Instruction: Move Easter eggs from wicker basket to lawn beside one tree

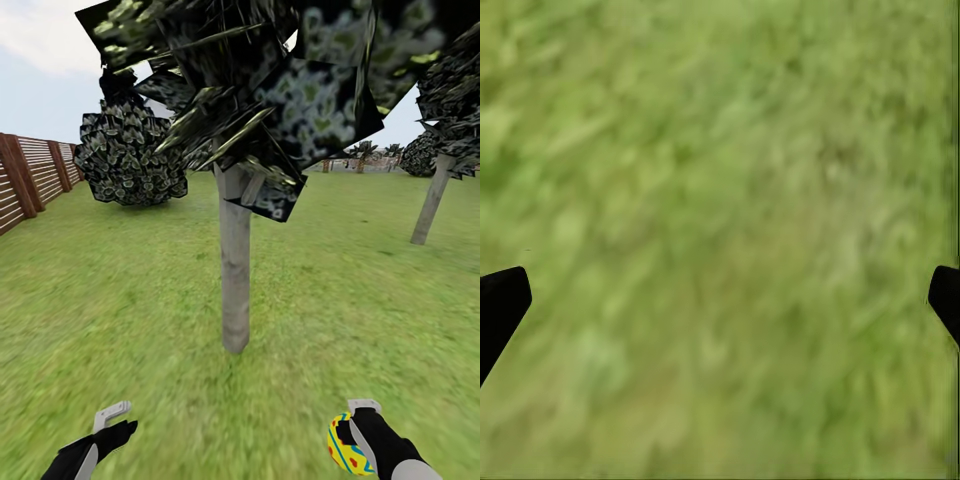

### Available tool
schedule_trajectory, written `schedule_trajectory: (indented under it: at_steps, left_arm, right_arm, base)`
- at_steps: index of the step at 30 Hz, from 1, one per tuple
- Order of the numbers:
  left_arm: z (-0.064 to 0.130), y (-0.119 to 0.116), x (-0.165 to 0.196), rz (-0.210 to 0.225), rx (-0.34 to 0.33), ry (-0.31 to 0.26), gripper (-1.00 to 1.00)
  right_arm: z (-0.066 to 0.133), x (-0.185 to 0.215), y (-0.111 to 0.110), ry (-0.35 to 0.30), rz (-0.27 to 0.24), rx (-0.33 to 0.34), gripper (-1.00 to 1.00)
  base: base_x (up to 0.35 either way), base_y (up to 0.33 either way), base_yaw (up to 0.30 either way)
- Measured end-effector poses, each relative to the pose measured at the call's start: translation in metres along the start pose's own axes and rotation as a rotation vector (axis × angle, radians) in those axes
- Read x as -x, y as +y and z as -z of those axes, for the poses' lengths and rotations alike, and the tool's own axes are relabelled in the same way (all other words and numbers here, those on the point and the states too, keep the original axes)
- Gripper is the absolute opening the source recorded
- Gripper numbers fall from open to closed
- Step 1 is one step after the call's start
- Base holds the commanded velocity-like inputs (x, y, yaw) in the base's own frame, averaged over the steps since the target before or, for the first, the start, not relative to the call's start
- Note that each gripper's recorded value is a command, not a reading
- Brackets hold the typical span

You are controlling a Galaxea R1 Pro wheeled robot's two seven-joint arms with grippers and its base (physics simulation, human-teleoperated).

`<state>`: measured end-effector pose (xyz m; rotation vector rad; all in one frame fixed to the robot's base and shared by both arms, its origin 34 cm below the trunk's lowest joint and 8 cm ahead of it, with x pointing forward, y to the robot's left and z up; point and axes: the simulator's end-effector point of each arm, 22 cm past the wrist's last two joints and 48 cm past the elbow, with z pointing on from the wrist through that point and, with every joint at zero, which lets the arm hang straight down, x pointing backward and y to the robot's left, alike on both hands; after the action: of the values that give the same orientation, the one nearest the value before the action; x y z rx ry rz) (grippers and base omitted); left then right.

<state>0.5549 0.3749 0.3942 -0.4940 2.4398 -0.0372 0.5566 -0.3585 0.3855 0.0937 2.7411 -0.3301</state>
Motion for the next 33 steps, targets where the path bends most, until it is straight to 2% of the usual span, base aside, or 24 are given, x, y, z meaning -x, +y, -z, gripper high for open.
schedule_trajectory:
  at_steps: [4, 8, 33]
  left_arm:
    - [0.0, 0.0, 0.001, 0.002, 0.0, -0.003, 1.0]
    - [0.0, 0.0, 0.003, 0.002, -0.001, -0.013, 1.0]
    - [-0.037, 0.001, -0.045, 0.006, -0.013, -0.002, 1.0]
  right_arm:
    - [0.0, 0.0, 0.0, 0.0, 0.002, 0.0, -1.0]
    - [0.0, 0.0, 0.001, 0.0, 0.003, 0.0, -1.0]
    - [-0.045, -0.032, 0.012, -0.002, 0.004, 0.002, -1.0]
  base:
    - [0.297, -0.001, 0.0]
    - [0.038, 0.0, 0.0]
    - [0.0, 0.0, 0.0]
